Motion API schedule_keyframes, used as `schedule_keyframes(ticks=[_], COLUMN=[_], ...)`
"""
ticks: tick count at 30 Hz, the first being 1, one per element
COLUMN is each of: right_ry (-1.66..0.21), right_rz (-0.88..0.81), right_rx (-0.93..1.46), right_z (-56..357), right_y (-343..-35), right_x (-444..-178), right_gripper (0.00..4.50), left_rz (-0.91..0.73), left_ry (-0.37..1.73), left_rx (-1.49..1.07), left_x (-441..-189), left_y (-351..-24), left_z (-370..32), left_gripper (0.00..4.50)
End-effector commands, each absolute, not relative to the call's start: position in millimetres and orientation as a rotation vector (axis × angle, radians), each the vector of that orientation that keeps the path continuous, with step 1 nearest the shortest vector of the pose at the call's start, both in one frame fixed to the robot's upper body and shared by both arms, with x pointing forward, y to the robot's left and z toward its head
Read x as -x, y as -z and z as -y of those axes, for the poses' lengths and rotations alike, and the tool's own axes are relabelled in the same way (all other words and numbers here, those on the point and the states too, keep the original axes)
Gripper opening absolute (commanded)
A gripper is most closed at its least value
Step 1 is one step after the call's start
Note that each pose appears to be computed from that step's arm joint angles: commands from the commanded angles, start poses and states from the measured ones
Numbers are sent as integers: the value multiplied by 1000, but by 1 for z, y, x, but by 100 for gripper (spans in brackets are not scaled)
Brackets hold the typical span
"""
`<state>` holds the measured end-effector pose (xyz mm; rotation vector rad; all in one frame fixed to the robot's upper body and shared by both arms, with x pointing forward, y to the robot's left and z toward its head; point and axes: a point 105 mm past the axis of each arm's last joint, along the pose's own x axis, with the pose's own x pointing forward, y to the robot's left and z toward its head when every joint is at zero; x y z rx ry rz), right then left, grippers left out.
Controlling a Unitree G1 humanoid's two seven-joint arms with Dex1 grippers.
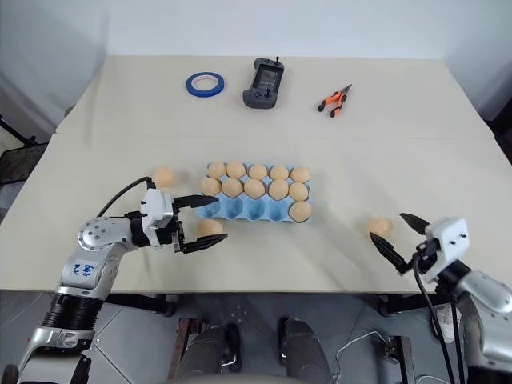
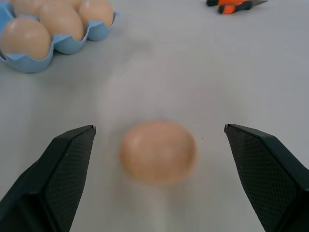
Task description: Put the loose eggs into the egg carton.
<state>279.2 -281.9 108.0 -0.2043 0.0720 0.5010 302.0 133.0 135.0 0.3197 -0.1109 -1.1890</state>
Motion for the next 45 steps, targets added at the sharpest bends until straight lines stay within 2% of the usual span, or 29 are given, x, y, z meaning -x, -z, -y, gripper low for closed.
schedule_keyframes(ticks=[1,4,10,11,15,21,27,31,33,34,36,38,45], right_ry=[-511,-517,-549,-572,-697,-919,-1033,-1038,-1028,-1029,-1036,-1053,-1114], right_rz=[-103,-87,-36,-30,50,178,167,158,150,152,160,172,233], right_rx=[208,177,169,178,205,192,215,234,249,250,250,255,218], right_z=[287,286,279,274,238,151,96,82,81,79,77,76,114], right_y=[-101,-98,-102,-104,-124,-163,-163,-158,-156,-156,-159,-161,-172], right_x=[-288,-297,-305,-307,-312,-318,-319,-322,-326,-327,-327,-324,-300], right_gripper=[450,450,255,239,239,239,239,239,306,322,399,446,446], left_rz=[157,159,165,166,160,150,148,151,149,146,143,141,121], left_ry=[1165,1150,1099,1082,1000,870,842,815,801,795,790,784,726], left_rx=[-333,-332,-337,-335,-326,-313,-316,-320,-321,-321,-320,-320,-310], left_x=[-300,-299,-300,-301,-302,-304,-300,-297,-294,-292,-291,-289,-284], left_y=[-142,-141,-143,-144,-144,-142,-141,-143,-144,-144,-143,-143,-142], left_z=[-135,-137,-144,-147,-162,-182,-184,-186,-189,-190,-190,-190,-204], left_gripper=[448,448,450,450,450,450,450,450,450,450,450,450,450])
